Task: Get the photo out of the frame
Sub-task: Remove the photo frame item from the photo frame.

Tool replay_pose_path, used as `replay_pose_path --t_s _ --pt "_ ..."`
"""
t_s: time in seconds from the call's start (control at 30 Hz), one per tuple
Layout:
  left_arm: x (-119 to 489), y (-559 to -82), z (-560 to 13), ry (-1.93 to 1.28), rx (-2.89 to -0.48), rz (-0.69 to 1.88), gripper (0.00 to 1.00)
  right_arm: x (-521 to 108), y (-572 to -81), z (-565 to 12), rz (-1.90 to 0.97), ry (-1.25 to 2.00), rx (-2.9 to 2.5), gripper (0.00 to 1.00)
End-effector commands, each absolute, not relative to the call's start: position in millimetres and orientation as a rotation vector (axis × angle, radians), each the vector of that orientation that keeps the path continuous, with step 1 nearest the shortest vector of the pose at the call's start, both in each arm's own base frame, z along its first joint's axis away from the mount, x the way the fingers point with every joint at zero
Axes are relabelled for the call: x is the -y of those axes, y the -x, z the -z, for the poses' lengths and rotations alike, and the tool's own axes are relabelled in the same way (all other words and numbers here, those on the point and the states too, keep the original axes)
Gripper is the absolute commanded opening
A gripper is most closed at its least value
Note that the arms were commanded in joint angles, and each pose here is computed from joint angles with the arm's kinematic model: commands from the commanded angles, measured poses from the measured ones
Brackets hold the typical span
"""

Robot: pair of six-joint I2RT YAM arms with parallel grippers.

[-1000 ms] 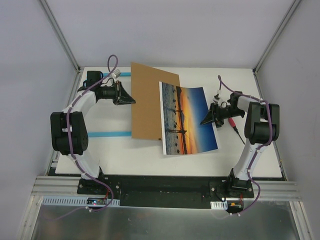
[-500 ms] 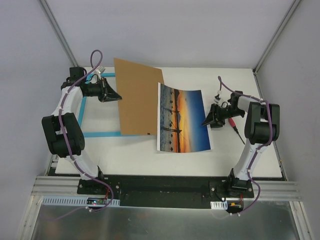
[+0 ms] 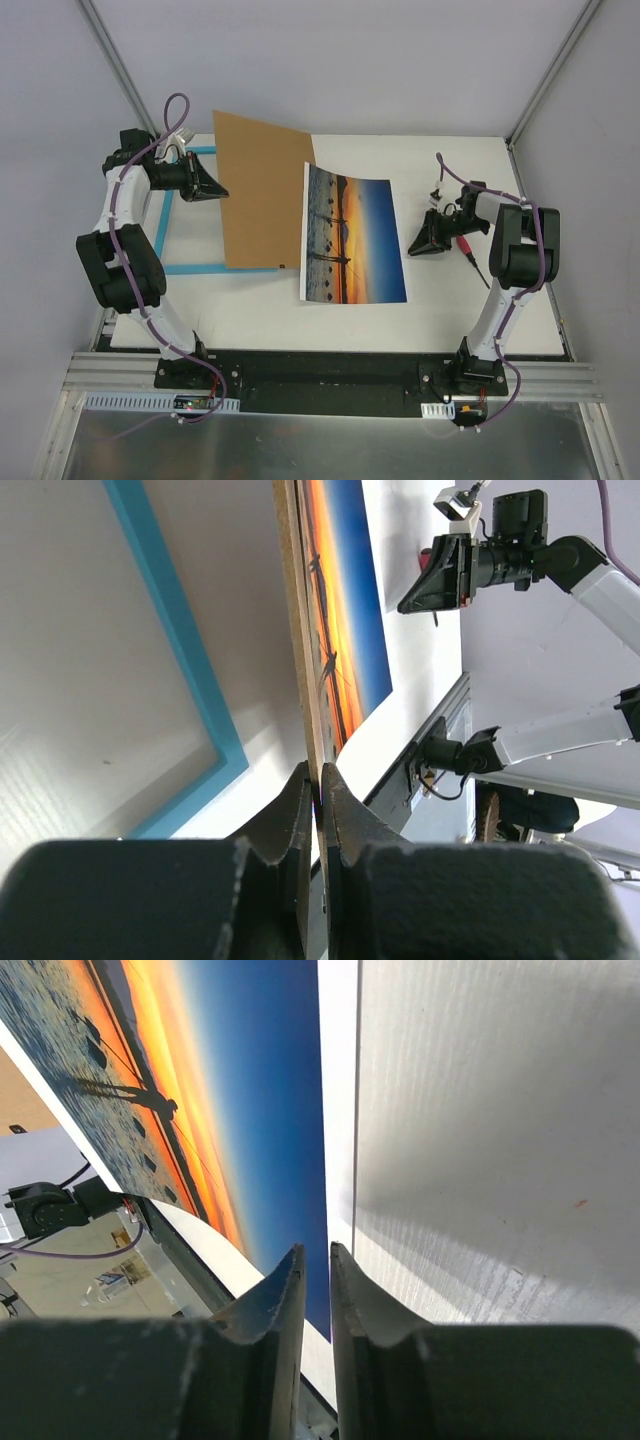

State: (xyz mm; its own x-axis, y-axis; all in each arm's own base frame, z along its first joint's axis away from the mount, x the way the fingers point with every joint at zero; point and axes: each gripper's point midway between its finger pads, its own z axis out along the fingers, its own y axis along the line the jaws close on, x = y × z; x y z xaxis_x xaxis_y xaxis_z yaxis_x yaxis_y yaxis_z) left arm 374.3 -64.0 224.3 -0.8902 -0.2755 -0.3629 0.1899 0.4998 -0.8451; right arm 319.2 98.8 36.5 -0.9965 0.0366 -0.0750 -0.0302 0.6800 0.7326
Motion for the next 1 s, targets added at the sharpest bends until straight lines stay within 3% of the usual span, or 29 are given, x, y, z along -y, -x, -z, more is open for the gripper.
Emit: replay_pose_path --t_s 0.0,0.43,0.97 --pt "61.4 -373.7 -236.9 -0.028 -2.229 1.373 0.00 -99.3 -319.0 -50.4 -1.232 -0.002 -2.767 0.17" --pt "55.8 -373.7 -233.0 -0.013 -2.256 1.320 0.00 -118.0 -315.1 -59.1 -1.221 0.130 -2.755 0.35" --pt "55.0 -373.8 -236.5 -0.002 -2.266 1.286 0.00 -127.8 -305.3 -38.8 -0.912 0.352 -2.905 0.39"
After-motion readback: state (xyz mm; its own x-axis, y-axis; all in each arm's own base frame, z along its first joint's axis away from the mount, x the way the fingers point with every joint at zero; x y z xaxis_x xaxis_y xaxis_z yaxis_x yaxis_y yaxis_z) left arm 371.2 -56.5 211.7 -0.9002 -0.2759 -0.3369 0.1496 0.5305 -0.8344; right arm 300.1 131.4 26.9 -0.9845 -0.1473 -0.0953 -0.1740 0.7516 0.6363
